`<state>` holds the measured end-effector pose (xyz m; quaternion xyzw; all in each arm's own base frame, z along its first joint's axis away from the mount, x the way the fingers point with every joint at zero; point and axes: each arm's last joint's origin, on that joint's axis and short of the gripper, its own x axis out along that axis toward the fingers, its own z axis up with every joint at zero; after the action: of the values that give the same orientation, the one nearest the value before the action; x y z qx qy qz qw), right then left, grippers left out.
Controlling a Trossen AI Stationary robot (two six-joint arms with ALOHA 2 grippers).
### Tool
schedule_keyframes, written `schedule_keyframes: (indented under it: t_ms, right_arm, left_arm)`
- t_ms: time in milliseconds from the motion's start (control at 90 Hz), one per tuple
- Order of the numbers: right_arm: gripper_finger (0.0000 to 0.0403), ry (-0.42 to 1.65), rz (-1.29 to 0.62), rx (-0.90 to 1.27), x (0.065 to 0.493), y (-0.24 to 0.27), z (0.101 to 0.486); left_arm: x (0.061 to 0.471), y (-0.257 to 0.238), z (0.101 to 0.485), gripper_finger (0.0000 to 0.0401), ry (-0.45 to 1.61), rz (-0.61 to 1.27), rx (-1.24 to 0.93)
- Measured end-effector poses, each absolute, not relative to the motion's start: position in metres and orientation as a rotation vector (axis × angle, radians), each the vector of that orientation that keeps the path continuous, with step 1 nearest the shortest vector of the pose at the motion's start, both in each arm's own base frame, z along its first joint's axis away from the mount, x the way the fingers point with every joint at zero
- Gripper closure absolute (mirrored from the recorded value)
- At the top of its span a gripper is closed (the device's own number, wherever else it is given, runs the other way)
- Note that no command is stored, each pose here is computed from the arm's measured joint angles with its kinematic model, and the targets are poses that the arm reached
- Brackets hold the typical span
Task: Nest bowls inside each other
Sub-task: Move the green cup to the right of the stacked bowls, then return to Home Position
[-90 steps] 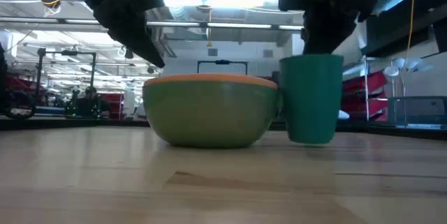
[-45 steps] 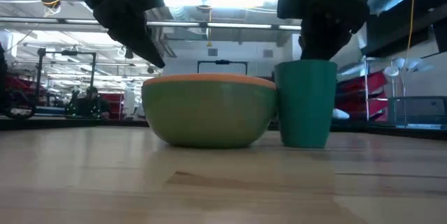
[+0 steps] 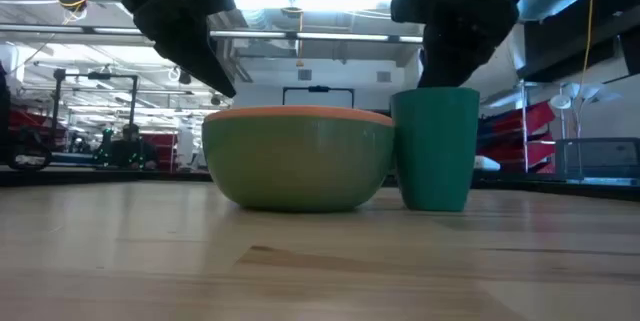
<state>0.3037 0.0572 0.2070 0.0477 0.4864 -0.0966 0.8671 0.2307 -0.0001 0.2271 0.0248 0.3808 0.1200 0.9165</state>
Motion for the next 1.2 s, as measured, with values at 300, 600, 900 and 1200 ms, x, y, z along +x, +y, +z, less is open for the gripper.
schedule_keyframes:
  t_ms: [300,600,900,1200]
  right_arm:
    - [0.031,0.959,-0.185,0.125,0.296,0.056,0.225]
    - [0.0299,0.767,-0.153,0.106,0.27,0.061,0.264]
    - [0.0299,0.424,-0.115,0.156,0.204,0.061,0.268]
    - [0.0299,0.273,-0.029,0.172,0.16,0.055,0.248]
  left_arm:
    - [0.231,0.0,0.227,0.0219,0.785,0.248,0.05]
    - [0.234,-0.016,0.236,0.0219,0.692,0.144,0.111]
    - [0.204,-0.032,0.266,0.0219,0.406,0.035,0.157]
    - [0.155,-0.025,0.243,0.0219,0.164,-0.06,0.1]
